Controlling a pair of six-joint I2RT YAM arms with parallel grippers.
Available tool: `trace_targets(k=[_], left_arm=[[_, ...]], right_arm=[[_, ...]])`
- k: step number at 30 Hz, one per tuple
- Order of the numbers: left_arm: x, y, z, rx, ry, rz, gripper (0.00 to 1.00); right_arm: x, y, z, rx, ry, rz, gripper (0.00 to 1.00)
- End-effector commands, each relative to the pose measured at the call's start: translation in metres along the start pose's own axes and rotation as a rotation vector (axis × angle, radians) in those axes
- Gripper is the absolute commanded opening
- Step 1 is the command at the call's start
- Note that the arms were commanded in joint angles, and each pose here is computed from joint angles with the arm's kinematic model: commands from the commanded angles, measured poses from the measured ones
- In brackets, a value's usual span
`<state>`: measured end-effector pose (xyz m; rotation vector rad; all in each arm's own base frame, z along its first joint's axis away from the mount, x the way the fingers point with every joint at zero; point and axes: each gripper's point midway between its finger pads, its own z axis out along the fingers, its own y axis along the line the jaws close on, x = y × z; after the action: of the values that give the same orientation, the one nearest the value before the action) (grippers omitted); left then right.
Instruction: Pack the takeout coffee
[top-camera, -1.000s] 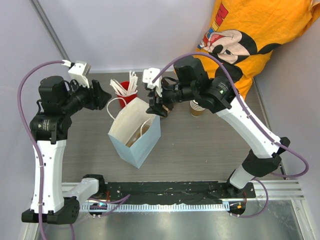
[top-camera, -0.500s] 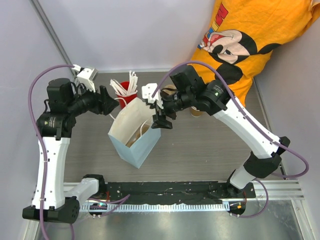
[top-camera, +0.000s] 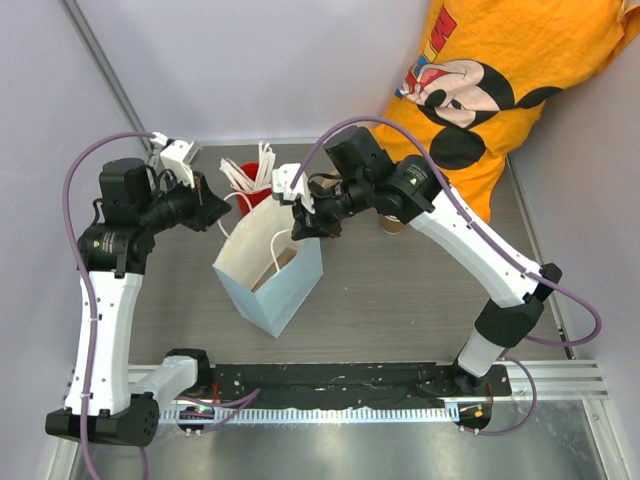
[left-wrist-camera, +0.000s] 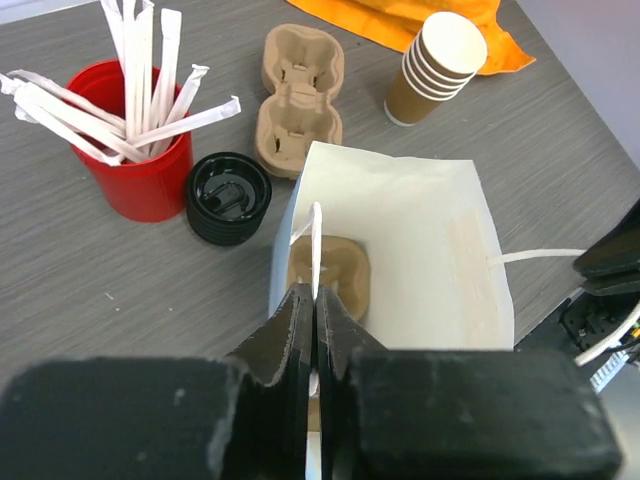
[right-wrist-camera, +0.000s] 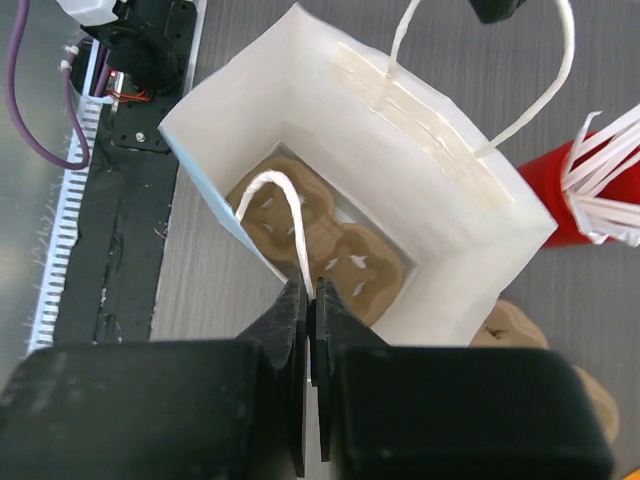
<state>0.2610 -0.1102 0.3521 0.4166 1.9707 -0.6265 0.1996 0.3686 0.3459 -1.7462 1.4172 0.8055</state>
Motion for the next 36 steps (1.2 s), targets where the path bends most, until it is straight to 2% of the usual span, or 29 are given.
trace_targets(k=[1, 8, 16, 19, 21, 22, 24, 25, 27, 36], left_arm=[[-0.022, -0.001, -0.008, -0.017, -0.072, 0.049, 0.03], [-0.057, -0.009, -0.023, -0.030, -0.145, 0.074, 0.01], [-0.083, -0.020, -0.034, -0.013, -0.208, 0.102, 0.01], [-0.075, -0.020, -0.031, -0.004, -0.191, 0.088, 0.00], [-0.055, -0.017, -0.023, 0.008, -0.152, 0.066, 0.00], [-0.045, -0.015, -0.019, 0.011, -0.131, 0.051, 0.00], [-0.017, -0.009, -0.007, 0.027, -0.074, 0.016, 0.01], [-0.010, -0.007, -0.003, 0.023, -0.061, 0.008, 0.01], [0.006, 0.000, 0.004, 0.016, -0.029, -0.015, 0.00], [-0.017, -0.002, -0.005, -0.009, -0.076, 0.023, 0.01]], right_arm=[[-0.037, -0.006, -0.015, 0.038, -0.099, -0.047, 0.01], [-0.071, -0.017, -0.038, 0.115, -0.166, -0.065, 0.01], [-0.082, -0.012, -0.052, 0.122, -0.189, -0.078, 0.01], [-0.060, -0.008, -0.039, 0.089, -0.139, -0.049, 0.01], [-0.048, -0.002, -0.035, 0.074, -0.123, -0.041, 0.01], [-0.022, 0.003, -0.018, 0.039, -0.070, 0.003, 0.01], [-0.011, 0.007, -0.013, 0.045, -0.066, 0.013, 0.01], [0.009, 0.010, -0.002, 0.029, -0.031, 0.045, 0.01], [0.019, 0.006, 0.004, 0.045, -0.014, 0.057, 0.01], [-0.018, -0.009, -0.013, 0.106, -0.074, 0.025, 0.01]])
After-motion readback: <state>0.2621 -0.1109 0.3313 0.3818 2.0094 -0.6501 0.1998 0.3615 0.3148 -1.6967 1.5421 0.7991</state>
